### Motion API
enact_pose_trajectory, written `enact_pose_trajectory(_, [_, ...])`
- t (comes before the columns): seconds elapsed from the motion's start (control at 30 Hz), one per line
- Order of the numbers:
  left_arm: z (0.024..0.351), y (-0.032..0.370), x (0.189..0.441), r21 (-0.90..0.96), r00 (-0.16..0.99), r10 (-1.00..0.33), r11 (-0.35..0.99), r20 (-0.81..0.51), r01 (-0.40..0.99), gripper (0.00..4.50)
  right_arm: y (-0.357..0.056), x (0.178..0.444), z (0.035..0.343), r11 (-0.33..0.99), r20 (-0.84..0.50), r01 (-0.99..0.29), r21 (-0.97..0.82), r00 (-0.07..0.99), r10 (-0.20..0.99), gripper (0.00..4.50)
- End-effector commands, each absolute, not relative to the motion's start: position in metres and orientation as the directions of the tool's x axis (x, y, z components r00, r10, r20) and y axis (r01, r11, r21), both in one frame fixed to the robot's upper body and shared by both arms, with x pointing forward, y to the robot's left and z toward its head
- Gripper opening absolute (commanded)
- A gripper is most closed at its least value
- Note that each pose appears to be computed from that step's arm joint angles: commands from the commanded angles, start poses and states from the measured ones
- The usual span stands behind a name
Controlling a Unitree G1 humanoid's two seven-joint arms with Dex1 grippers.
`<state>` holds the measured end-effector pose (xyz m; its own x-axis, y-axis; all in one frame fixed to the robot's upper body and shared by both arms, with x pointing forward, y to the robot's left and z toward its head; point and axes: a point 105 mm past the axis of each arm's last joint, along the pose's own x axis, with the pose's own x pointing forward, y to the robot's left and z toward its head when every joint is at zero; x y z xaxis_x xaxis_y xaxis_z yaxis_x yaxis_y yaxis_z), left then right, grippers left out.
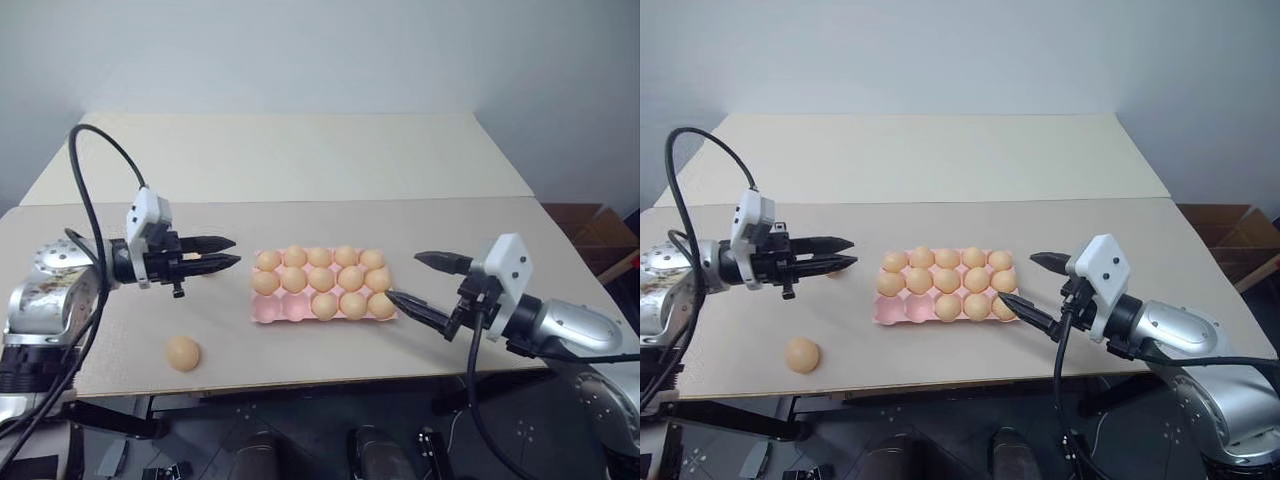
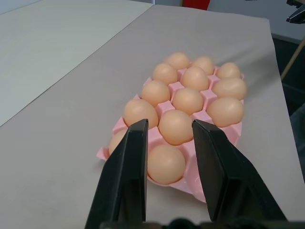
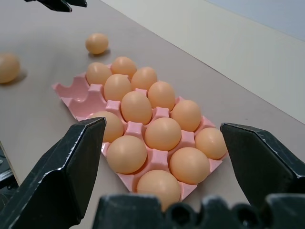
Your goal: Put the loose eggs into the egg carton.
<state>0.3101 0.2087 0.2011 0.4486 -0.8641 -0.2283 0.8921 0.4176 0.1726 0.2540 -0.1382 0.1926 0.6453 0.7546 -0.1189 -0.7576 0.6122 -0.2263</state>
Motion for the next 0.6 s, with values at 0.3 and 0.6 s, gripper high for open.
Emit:
enact_pose_trajectory(0.3, [0.239, 0.241, 0.285, 0.256, 0.527, -0.831, 0.478, -0.180, 0.841, 1.54, -0.134, 0.246, 0.202, 0.588, -0.092, -0.768, -0.253, 0.624, 0.776, 4.50])
enact_pose_trajectory(0.6, [0.235, 0.262, 0.253, 0.124, 0.508, -0.828, 0.492, -0.239, 0.861, 3.73, -0.133, 0.243, 0.201, 0.575, -0.101, -0.779, -0.249, 0.611, 0.785, 4.50])
